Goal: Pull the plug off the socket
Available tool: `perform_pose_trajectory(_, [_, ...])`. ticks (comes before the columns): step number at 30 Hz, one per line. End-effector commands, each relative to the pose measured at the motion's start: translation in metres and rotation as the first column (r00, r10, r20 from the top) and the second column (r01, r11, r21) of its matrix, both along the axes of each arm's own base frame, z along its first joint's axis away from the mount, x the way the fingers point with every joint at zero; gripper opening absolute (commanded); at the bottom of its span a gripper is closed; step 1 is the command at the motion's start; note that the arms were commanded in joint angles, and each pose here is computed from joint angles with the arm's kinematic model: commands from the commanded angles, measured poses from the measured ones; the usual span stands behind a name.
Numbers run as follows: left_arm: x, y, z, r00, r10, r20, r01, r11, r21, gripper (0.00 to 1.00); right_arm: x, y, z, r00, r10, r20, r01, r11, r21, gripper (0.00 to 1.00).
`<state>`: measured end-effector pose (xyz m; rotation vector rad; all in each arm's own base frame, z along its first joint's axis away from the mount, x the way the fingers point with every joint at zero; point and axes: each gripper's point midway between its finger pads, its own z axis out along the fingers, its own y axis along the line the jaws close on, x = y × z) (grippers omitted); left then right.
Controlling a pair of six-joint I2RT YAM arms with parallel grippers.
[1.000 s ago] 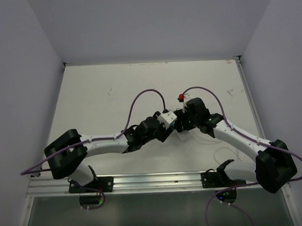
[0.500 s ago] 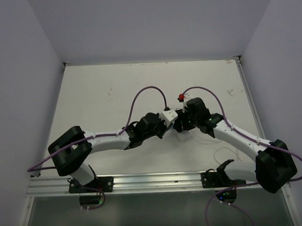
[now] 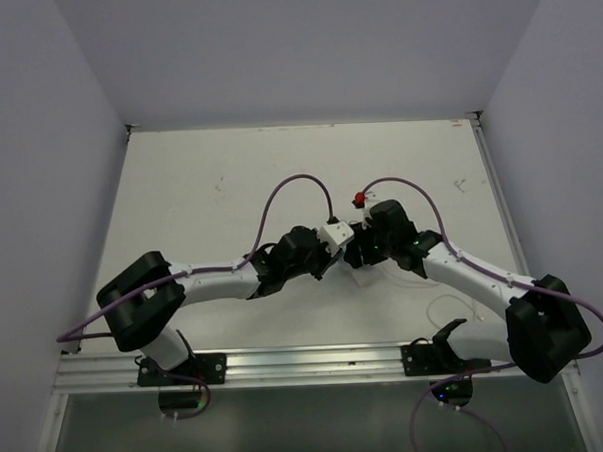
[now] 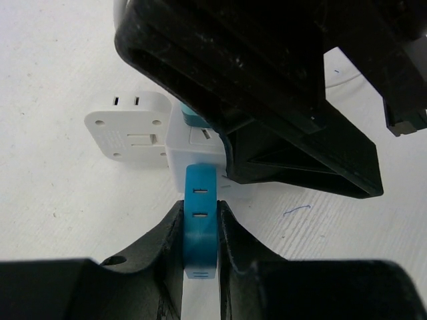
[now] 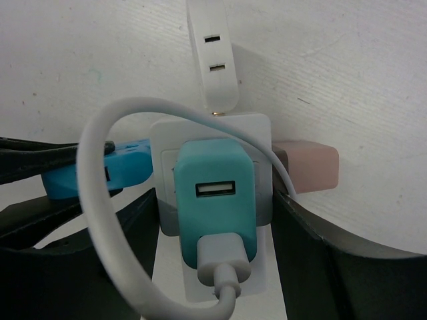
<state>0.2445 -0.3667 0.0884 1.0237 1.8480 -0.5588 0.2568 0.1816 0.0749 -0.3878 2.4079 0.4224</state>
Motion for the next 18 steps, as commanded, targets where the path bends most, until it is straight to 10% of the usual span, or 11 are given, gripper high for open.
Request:
perform_pose_trajectory(1, [-0.012,-0.012,0.039,0.996,-0.08,0.04,0.084,0.991,-0.106,0.0,0.024,-0.01,0.0,0.992,-0.084,0.091,0.087,0.996,-0.035,0.0])
perform_pose_trajectory(18, [-0.037,0.01,0.049,0.999,-0.05,0.015,0.051,0.989,-0.14,0.0,0.024,-0.031,-0.024,0.981,-0.184,0.063,0.19,0.974,-0.125,0.0])
